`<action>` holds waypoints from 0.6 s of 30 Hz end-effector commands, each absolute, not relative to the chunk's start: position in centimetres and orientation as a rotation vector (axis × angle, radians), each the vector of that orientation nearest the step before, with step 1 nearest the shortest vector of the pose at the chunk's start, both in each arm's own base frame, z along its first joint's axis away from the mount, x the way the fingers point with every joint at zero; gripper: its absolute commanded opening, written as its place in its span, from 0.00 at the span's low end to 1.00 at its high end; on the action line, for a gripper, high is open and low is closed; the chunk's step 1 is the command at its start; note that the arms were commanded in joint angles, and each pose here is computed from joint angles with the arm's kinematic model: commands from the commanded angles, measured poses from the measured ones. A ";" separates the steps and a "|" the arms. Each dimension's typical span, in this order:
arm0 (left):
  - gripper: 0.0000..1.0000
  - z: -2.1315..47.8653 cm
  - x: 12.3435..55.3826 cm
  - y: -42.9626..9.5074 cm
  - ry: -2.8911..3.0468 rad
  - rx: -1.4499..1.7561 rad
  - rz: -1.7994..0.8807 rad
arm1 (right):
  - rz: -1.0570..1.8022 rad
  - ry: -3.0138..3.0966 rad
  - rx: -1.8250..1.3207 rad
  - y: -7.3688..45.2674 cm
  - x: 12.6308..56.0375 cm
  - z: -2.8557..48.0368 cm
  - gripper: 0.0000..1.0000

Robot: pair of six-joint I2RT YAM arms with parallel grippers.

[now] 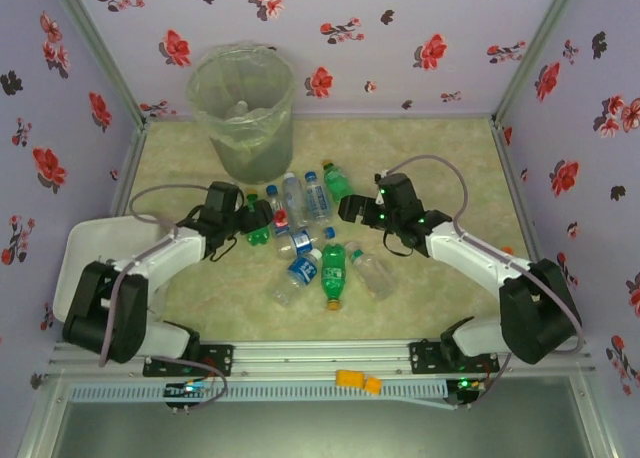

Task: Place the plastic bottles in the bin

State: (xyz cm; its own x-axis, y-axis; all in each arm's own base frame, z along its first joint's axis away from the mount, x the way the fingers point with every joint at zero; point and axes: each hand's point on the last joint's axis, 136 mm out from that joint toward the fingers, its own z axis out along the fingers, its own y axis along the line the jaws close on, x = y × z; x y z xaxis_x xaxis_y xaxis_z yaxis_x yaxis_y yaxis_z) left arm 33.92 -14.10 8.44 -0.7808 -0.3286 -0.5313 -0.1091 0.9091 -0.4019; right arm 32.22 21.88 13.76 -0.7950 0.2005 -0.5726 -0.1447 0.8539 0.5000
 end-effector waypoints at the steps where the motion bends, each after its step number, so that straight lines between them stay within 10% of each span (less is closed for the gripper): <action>1: 1.00 8.1 34.6 -14.5 2.470 -0.306 -0.444 | 0.666 2.378 0.048 21.1 31.9 14.0 1.00; 18: 0.79 3.7 34.4 -13.0 2.525 -0.325 -0.299 | 0.638 2.393 0.054 20.8 31.8 13.5 1.00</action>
State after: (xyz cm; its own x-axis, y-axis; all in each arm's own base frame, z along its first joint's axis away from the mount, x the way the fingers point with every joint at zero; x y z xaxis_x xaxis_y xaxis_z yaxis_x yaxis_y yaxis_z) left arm 34.63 -13.49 5.06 -0.8074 -0.2932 -0.5120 -0.1447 0.9397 -0.3099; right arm 32.12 21.31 13.75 -0.7881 0.2054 -0.5803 -0.1309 0.8652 0.4840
